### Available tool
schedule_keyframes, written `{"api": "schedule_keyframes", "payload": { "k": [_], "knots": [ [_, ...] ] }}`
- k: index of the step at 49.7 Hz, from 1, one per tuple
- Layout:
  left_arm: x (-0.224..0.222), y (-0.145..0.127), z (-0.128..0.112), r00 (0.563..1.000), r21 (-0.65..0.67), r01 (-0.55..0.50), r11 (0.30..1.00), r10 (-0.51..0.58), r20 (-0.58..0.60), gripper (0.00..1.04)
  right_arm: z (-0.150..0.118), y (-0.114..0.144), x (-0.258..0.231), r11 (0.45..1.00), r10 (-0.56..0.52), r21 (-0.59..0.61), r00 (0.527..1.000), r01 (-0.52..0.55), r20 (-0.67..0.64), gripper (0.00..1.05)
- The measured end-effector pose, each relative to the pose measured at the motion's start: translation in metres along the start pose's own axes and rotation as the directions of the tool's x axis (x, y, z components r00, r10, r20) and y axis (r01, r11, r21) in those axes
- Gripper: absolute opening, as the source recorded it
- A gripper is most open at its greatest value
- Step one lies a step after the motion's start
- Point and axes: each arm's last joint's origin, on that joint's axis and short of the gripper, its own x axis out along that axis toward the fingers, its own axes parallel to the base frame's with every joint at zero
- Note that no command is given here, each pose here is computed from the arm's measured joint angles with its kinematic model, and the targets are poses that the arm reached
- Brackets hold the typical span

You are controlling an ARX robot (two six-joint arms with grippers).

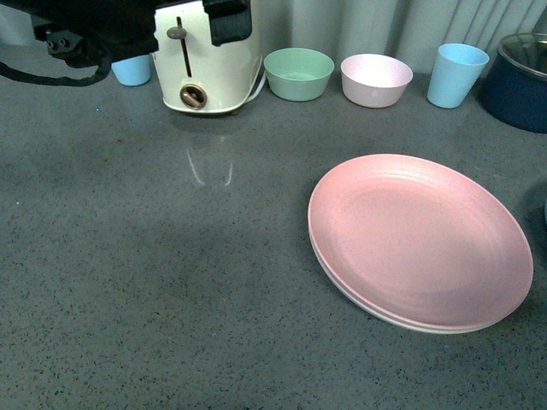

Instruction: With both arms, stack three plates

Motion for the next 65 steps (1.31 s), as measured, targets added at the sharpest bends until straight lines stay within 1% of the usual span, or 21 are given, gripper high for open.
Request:
{"api": "schedule_keyframes", "payload": {
  "k": [1,3,5,6,9,11,12,13,15,18,20,21,25,28,31,33,39,48,53,58,65],
  "knots": [
    [0.000,-0.001,-0.001,1.000,0.003,0.002,1.000,-0.002,-0.002,0.98,0.000,0.000,0.000,1.000,0.000,0.000,1.000,0.000,0.000,0.97],
    [0.002,-0.002,-0.005,0.999,0.036,-0.030,0.999,0.029,0.031,0.95,0.000,0.000,0.000,1.000,0.000,0.000,1.000,0.000,0.000,0.97],
    [0.000,0.001,-0.009,0.979,0.062,-0.124,0.990,0.112,0.171,0.88,0.000,0.000,0.000,1.000,-0.001,0.000,1.000,0.001,0.000,0.97],
    [-0.001,0.002,-0.010,0.970,0.073,-0.150,0.986,0.132,0.204,0.87,0.000,0.000,0.000,1.000,-0.002,0.000,1.000,0.002,0.000,0.97],
    [-0.014,0.009,-0.022,0.915,0.073,-0.234,0.969,0.195,0.353,0.76,0.000,0.000,0.000,1.000,-0.001,0.000,1.000,0.001,0.000,0.97],
    [-0.033,0.020,-0.031,0.875,0.069,-0.258,0.964,0.203,0.440,0.65,0.000,0.000,0.000,1.000,-0.003,0.000,1.000,0.003,0.000,0.97],
    [-0.040,0.023,-0.033,0.864,0.064,-0.263,0.963,0.206,0.459,0.62,0.000,0.000,0.000,1.000,-0.003,0.000,1.000,0.003,0.000,0.97],
    [-0.043,0.025,-0.033,0.859,0.063,-0.266,0.962,0.207,0.469,0.60,0.000,0.000,0.000,1.000,-0.003,0.000,1.000,0.003,0.000,0.97],
    [-0.056,0.031,-0.036,0.843,0.059,-0.277,0.959,0.213,0.494,0.53,0.000,0.000,0.000,1.000,-0.003,0.000,1.000,0.003,0.000,0.97],
    [-0.081,0.044,-0.044,0.828,0.053,-0.295,0.954,0.227,0.513,0.37,0.000,0.000,0.000,1.000,-0.001,0.000,1.000,0.001,0.000,0.97],
    [-0.092,0.048,-0.052,0.830,0.056,-0.297,0.953,0.229,0.508,0.28,0.000,0.000,0.000,1.000,-0.001,0.000,1.000,0.001,0.000,0.97],
    [-0.093,0.049,-0.054,0.832,0.058,-0.297,0.953,0.229,0.506,0.26,0.000,0.000,0.000,1.000,-0.001,0.000,1.000,0.001,0.000,0.97],
    [-0.107,0.053,-0.066,0.843,0.069,-0.289,0.955,0.220,0.491,0.12,0.000,0.000,0.000,1.000,-0.001,0.000,1.000,0.001,0.000,0.97],
    [-0.114,0.055,-0.071,0.845,0.074,-0.286,0.956,0.215,0.489,0.03,0.000,0.000,0.000,1.000,-0.001,0.000,1.000,0.001,0.000,0.97],
    [-0.123,0.057,-0.076,0.844,0.077,-0.287,0.955,0.214,0.492,0.04,0.000,0.000,0.000,1.000,-0.001,0.000,1.000,0.001,0.000,0.97],
    [-0.130,0.061,-0.083,0.833,0.073,-0.290,0.954,0.215,0.510,0.04,0.000,0.000,0.000,1.000,-0.001,0.000,1.000,0.001,0.000,0.97],
    [-0.143,0.066,-0.098,0.843,0.074,-0.300,0.951,0.228,0.487,0.04,0.000,0.000,0.000,1.000,-0.001,0.000,1.000,0.001,0.000,0.97],
    [-0.165,0.068,-0.107,0.840,0.075,-0.295,0.953,0.221,0.495,0.04,0.000,0.000,0.000,1.000,-0.001,0.000,1.000,0.001,0.000,0.97],
    [-0.179,0.073,-0.115,0.850,0.085,-0.278,0.957,0.204,0.485,0.04,0.000,0.000,0.000,1.000,-0.001,0.000,1.000,0.001,0.000,0.97],
    [-0.190,0.076,-0.118,0.840,0.071,-0.300,0.951,0.229,0.492,0.04,0.000,0.000,0.000,1.000,-0.001,0.000,1.000,0.001,0.000,0.97],
    [-0.197,0.074,-0.123,0.842,0.073,-0.296,0.952,0.224,0.491,0.04,0.000,0.000,0.000,1.000,-0.001,0.000,1.000,0.001,0.000,0.97]
  ]
}}
